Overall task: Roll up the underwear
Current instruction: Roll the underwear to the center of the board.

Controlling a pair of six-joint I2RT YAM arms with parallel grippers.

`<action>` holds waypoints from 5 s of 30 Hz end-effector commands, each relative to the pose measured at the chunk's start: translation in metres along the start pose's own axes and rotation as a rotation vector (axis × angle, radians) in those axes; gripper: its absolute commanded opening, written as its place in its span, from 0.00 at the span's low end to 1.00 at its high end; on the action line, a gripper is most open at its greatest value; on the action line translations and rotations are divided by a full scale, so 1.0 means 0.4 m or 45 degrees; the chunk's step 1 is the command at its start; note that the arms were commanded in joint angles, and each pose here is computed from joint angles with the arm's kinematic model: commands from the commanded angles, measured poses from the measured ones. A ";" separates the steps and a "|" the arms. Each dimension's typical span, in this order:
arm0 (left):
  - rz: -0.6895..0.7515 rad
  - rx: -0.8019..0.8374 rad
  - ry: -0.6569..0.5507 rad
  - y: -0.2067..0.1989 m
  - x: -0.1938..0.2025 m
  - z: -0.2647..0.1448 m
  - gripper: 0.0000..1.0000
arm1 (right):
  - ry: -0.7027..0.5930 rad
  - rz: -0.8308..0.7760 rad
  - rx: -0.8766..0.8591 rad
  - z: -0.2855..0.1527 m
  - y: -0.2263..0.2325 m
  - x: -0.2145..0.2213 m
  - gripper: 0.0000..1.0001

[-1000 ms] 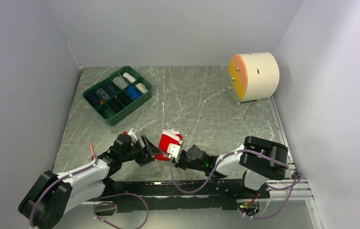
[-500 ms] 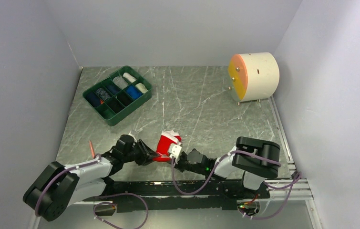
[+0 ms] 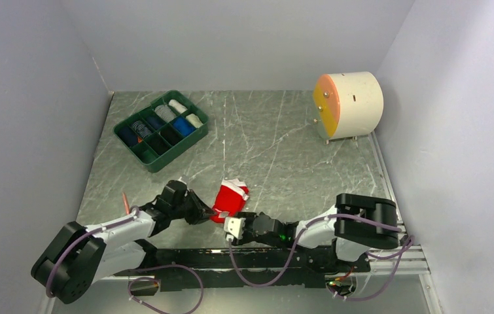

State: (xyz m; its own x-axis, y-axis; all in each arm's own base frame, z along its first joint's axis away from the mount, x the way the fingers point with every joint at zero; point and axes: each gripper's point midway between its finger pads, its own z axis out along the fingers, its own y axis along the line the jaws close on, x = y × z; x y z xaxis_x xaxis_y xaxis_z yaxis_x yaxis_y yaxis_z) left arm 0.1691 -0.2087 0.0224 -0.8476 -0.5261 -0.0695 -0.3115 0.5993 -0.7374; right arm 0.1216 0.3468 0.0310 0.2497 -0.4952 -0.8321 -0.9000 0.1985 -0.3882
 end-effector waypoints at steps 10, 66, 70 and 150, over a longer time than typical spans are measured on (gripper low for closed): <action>0.044 -0.158 -0.028 0.064 -0.009 -0.002 0.05 | -0.065 -0.276 0.011 0.041 -0.042 -0.112 0.66; 0.385 0.186 -0.124 -0.104 -0.030 -0.098 0.79 | 0.088 1.910 -0.352 0.019 0.039 0.108 0.00; 0.385 0.179 -0.117 -0.095 -0.027 -0.094 0.78 | 0.100 2.015 -0.305 0.015 0.040 0.127 0.00; 0.408 -0.386 -0.088 0.060 0.002 0.049 0.44 | 0.274 0.460 0.216 0.012 -0.096 -0.073 0.63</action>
State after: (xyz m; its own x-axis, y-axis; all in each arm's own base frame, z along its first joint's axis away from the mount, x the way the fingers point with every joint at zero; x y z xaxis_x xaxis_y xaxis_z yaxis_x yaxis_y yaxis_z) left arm 0.1924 -0.2344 0.0257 -0.8610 -0.3609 -0.3584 -0.1013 0.8122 -0.5745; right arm 0.1417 0.3463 0.0578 -0.2561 -0.5188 -0.8156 -0.8427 0.5332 -0.0746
